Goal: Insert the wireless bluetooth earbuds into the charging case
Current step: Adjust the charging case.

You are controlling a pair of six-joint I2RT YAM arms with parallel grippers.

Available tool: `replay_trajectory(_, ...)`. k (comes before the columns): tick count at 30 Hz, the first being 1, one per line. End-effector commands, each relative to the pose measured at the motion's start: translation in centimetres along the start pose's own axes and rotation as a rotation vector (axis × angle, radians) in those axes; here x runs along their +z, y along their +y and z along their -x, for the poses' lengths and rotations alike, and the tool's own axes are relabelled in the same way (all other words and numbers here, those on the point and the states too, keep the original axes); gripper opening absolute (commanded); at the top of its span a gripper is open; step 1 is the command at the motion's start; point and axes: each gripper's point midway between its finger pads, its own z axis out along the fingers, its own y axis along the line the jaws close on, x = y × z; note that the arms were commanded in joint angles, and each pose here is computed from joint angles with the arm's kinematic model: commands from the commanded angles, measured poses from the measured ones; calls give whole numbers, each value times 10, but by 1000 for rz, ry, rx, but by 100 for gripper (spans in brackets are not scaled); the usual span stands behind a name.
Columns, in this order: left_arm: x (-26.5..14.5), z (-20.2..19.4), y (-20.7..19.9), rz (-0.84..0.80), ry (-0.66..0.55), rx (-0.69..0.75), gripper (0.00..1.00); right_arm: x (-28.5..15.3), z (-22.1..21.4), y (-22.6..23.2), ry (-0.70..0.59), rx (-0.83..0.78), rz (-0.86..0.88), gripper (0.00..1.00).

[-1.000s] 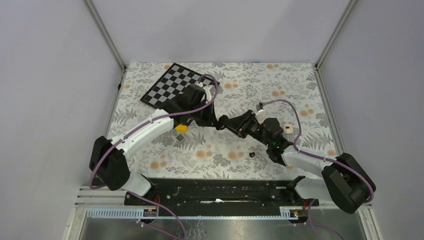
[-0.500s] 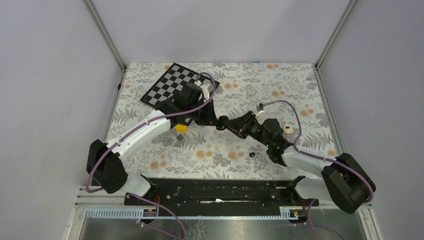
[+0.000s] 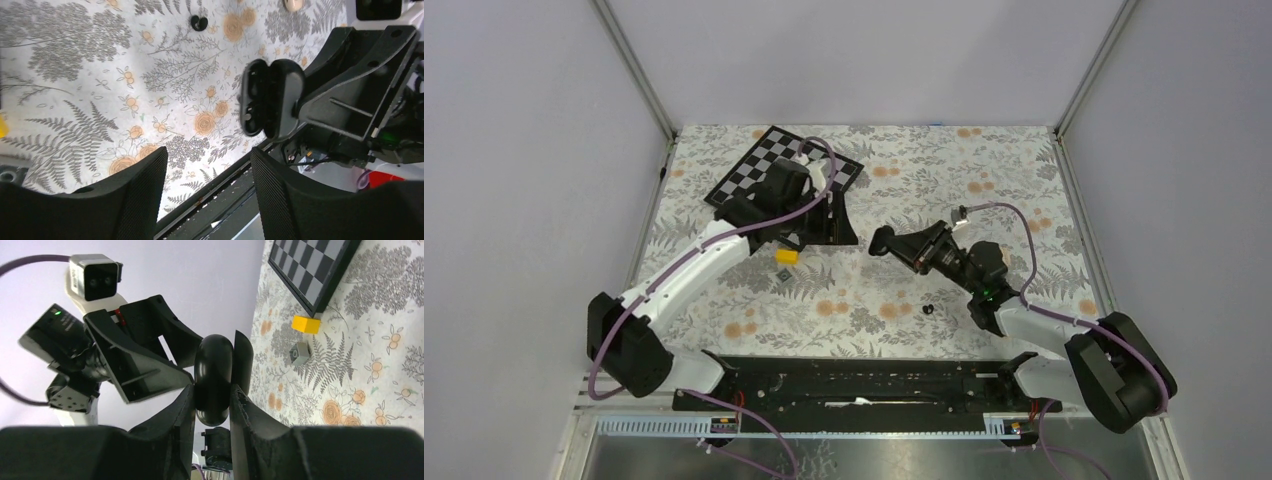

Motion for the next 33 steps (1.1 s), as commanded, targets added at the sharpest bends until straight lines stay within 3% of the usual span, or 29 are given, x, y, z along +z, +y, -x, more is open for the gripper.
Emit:
replay_trajectory(1,-52,39,-17,-83,-133,39,68,-17,5,49,60,-49,232,0)
replay_trajectory(5,-77,45,-22,-142,-158,65,87,-26,1,68,150,-78,322,0)
replay_trajectory(12,-91,38,-51,-363,-188,90,96,-45,-6,107,280,-91,515,0)
replay_trajectory(17,-111,32,-76,-653,-192,65,96,-45,-8,120,317,-122,553,0)
replay_trajectory(33,-162,34,-94,-1129,-344,30,99,-47,16,197,276,-79,712,0)
